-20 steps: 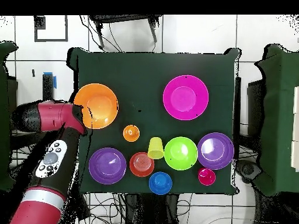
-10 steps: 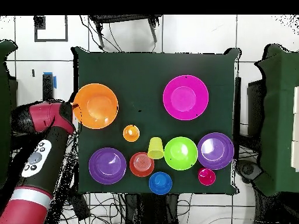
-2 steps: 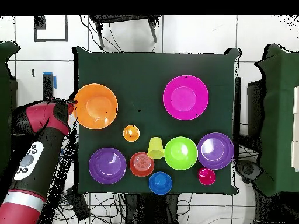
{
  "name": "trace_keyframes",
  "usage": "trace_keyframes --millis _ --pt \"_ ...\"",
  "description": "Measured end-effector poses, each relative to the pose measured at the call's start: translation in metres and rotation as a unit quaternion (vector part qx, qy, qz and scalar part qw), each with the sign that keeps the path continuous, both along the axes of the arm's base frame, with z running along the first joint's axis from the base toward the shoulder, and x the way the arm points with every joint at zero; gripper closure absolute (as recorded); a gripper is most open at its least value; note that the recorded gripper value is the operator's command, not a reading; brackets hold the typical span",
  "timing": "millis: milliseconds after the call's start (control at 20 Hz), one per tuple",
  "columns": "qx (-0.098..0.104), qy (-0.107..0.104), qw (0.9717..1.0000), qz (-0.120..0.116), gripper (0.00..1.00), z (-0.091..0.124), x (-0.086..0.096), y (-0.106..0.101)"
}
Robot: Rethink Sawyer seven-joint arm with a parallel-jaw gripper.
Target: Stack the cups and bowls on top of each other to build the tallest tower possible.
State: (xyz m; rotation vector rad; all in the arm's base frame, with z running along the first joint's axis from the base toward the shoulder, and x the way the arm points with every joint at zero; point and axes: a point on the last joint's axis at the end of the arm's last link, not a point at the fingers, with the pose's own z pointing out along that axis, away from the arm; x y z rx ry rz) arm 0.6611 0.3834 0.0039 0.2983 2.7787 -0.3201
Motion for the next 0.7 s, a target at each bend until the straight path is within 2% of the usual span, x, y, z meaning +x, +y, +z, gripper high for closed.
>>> trace_keyframes --millis 150,400,700 --pt "-0.012 -0.008 0.9999 0.005 1.00 0.0016 0.0029 -0.0013" --pt "-0.021 -0.011 0.9997 0.007 1.00 0.0005 0.0052 -0.0053" --pt "-0.023 -0.012 0.9997 0.005 1.00 0.0020 0.0073 -0.0087"
